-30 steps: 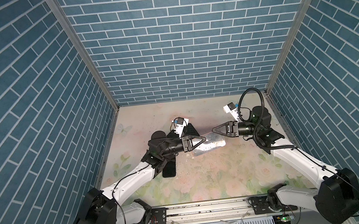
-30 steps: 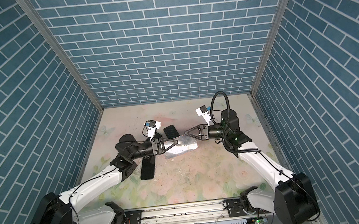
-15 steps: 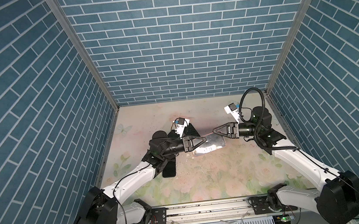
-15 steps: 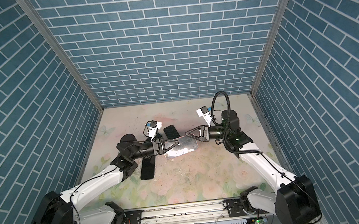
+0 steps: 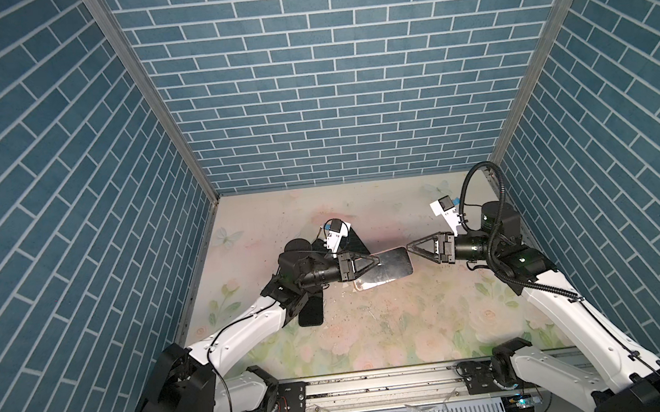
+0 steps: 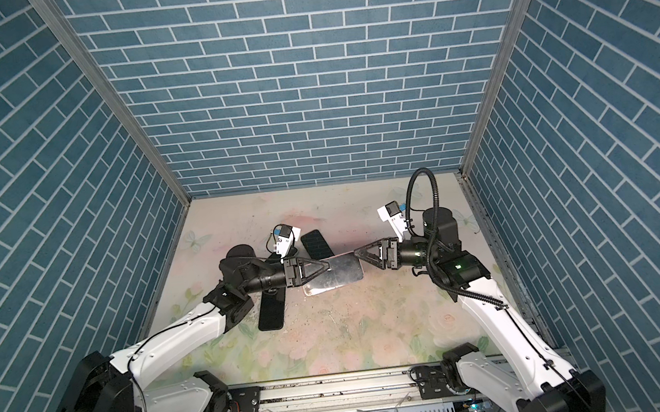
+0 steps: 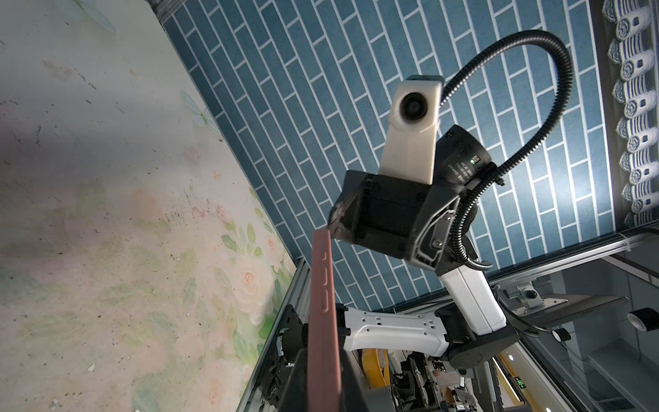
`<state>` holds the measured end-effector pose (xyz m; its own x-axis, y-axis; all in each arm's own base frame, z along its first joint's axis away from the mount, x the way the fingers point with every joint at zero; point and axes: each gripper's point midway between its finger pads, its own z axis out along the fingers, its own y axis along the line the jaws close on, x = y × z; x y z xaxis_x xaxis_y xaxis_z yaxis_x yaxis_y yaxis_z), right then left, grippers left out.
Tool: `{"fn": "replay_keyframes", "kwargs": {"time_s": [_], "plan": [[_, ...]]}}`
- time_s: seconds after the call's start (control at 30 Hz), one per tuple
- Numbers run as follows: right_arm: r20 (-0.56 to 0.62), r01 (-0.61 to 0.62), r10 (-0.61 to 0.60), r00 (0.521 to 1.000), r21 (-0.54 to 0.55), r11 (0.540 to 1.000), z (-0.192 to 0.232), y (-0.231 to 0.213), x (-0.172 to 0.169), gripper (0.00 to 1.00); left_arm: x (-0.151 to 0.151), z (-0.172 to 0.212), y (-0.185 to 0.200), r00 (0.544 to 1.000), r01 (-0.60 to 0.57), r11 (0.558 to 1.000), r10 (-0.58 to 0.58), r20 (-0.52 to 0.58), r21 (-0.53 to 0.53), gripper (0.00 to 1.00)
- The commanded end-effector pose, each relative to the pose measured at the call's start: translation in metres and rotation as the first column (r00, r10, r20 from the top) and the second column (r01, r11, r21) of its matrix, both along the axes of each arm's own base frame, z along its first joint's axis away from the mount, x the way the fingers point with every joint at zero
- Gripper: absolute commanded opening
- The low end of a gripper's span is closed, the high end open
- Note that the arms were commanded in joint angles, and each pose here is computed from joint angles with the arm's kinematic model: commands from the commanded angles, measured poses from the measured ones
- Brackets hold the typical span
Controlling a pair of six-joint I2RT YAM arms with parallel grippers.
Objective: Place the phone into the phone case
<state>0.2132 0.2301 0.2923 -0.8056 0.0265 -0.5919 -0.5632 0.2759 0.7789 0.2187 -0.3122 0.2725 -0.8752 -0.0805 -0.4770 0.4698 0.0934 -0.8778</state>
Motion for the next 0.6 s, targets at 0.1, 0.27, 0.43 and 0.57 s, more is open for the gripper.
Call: {"fn": "replay_keyframes", "kwargs": {"time_s": [0.1, 0.27, 0.43, 0.57], "plan": [[-0.091, -0.043, 0.039, 0.995, -0.040, 0.998, -0.038, 0.002, -0.004, 0.56, -0.004, 0.038, 0.002, 0.994, 0.011, 0.998, -0.004, 0.108, -0.062, 0.00], [-0.090, -0.106, 0.108, 0.990, 0.028, 0.994, -0.032, 0.013, -0.011, 0.45, -0.004, 0.035, 0.003, 0.995, -0.002, 0.999, 0.007, 0.095, -0.053, 0.00], [-0.086, -0.135, 0.139, 0.987, 0.048, 0.990, -0.031, 0.020, -0.017, 0.35, -0.004, 0.035, 0.001, 0.997, 0.003, 0.999, 0.001, 0.081, -0.052, 0.00], [-0.085, -0.163, 0.168, 0.982, 0.059, 0.985, -0.031, 0.026, -0.021, 0.29, -0.003, 0.033, -0.002, 0.998, 0.010, 0.999, -0.007, 0.068, -0.045, 0.00]]}}
